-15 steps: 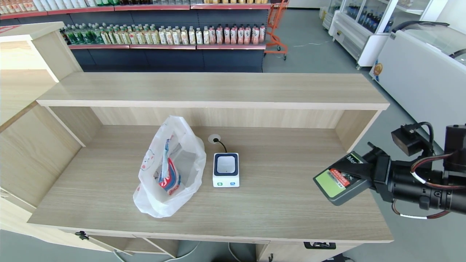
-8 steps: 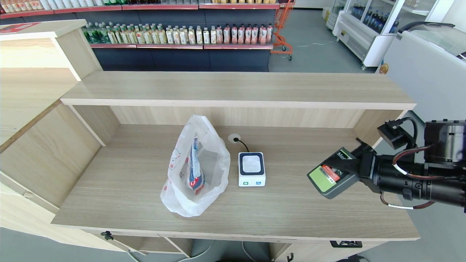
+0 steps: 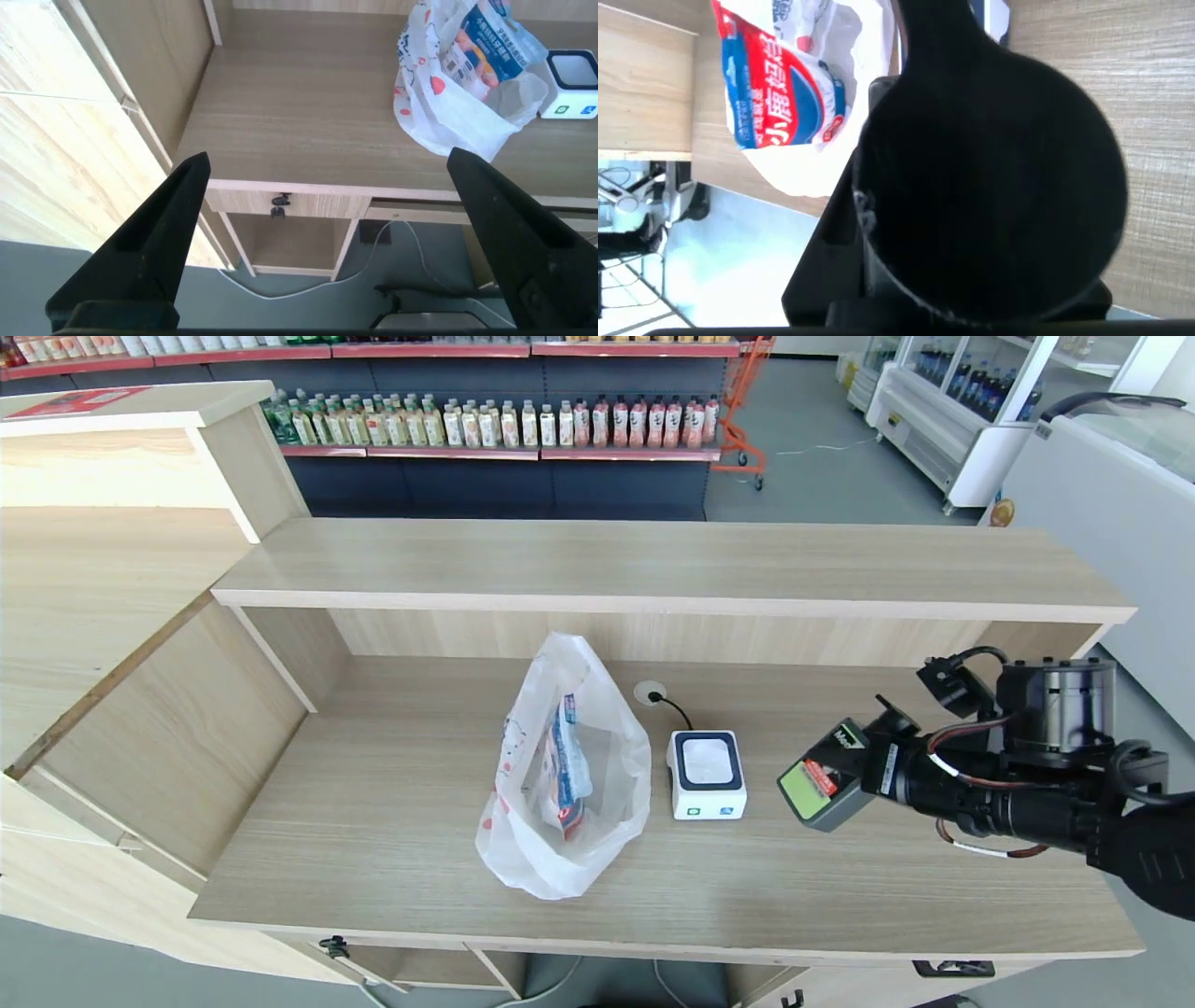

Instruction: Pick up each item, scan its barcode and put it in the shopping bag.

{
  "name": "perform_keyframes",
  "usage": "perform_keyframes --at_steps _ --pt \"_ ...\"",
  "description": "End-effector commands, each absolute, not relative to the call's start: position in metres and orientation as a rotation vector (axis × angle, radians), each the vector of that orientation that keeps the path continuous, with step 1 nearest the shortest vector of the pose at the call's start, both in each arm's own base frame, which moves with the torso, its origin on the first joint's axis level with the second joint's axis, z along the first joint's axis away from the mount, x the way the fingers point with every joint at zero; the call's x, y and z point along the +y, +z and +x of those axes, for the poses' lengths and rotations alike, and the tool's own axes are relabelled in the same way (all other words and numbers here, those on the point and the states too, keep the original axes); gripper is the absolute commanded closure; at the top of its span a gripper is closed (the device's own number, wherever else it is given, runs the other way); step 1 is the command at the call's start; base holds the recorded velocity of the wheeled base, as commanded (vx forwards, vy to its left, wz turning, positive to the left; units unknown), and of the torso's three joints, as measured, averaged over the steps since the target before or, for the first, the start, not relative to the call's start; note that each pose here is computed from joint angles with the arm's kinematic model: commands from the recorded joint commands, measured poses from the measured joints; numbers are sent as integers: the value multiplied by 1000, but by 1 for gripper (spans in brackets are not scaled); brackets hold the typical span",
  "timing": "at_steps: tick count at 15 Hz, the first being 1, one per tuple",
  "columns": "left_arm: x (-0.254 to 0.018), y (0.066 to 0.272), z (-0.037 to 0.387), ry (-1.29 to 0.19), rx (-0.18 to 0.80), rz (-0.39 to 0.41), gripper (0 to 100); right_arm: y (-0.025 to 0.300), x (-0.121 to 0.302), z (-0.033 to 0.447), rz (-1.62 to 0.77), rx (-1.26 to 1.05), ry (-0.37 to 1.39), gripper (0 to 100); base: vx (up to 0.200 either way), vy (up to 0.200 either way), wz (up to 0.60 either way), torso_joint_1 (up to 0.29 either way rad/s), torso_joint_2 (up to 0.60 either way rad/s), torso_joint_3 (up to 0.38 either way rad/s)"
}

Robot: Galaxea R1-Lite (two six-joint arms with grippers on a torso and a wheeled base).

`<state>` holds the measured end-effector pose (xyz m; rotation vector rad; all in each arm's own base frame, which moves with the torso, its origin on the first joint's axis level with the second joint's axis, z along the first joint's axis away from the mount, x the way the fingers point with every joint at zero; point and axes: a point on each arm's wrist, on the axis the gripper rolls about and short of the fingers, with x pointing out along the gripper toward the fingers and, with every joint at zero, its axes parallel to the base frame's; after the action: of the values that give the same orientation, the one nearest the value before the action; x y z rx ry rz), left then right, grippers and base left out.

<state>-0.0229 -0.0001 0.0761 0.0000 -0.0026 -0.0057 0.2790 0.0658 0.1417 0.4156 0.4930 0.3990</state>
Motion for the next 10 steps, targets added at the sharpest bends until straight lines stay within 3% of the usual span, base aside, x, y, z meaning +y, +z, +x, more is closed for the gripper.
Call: perform_keyframes --at_steps 1,9,10 --pt "0 76 -23 -6 -3 0 0 120 74 304 407 495 384 100 0 0 0 0 0 0" --pt "0 76 -23 -6 -3 2 0 96 98 353 393 454 405 100 0 0 0 0 0 0" --pt "0 76 -23 -6 -3 2 0 94 102 356 391 453 411 100 200 0 0 7 7 2"
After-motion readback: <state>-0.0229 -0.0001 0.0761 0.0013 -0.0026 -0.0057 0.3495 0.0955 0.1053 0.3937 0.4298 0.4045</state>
